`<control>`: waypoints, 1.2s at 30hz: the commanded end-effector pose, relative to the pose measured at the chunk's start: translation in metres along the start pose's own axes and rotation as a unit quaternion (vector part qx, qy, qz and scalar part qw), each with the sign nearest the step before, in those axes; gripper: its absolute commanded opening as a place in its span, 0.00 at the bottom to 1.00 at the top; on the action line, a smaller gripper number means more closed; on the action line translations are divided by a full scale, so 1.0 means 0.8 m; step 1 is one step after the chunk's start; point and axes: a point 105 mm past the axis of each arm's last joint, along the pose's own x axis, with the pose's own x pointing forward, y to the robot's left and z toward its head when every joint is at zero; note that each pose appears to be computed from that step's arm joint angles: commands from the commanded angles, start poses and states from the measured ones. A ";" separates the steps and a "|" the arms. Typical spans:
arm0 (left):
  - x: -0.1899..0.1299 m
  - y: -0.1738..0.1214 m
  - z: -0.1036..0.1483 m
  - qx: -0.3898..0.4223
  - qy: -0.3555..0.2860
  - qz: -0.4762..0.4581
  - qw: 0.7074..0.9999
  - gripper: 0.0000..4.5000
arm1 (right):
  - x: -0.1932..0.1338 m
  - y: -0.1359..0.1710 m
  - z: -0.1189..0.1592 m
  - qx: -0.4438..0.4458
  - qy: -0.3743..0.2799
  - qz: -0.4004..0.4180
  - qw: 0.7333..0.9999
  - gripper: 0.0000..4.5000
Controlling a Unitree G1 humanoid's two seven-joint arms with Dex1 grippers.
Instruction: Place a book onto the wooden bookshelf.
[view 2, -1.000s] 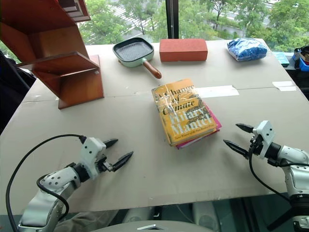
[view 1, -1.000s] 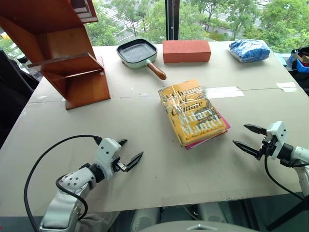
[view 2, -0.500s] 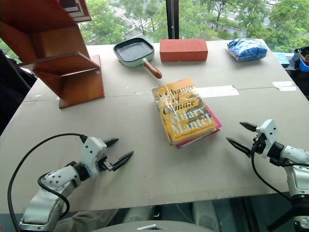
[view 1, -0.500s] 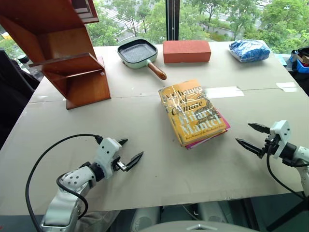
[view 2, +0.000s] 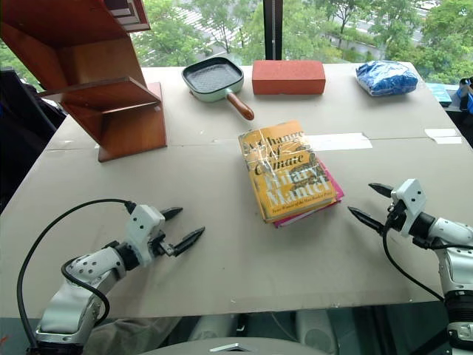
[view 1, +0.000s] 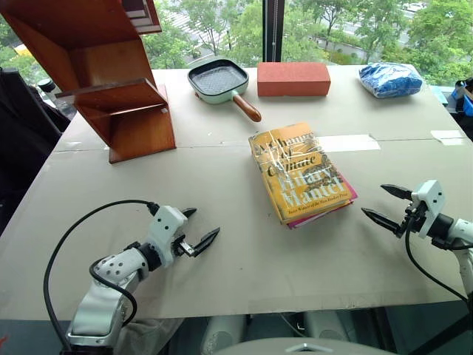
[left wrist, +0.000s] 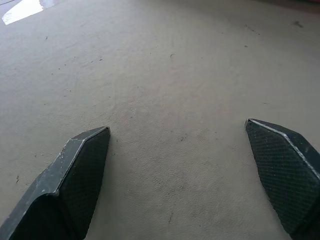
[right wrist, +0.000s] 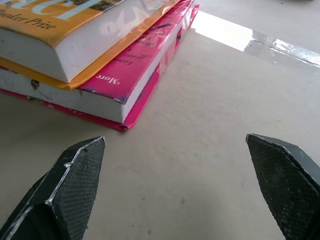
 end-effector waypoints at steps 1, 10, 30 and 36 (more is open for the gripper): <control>0.001 0.003 0.005 0.009 -0.005 0.002 1.000 0.99 | -0.008 -0.031 0.026 -0.027 -0.025 -0.057 0.998 1.00; 0.002 -0.003 0.047 0.044 -0.033 -0.051 0.997 1.00 | 0.046 -0.066 0.083 -0.016 -0.044 -0.135 0.990 0.94; -0.018 -0.004 0.111 0.056 -0.067 -0.188 0.978 1.00 | 0.167 -0.013 0.120 -0.016 -0.003 0.024 1.000 0.00; -0.015 -0.008 0.108 0.055 -0.062 -0.189 0.978 1.00 | 0.174 0.013 0.128 -0.010 -0.016 0.065 0.998 0.00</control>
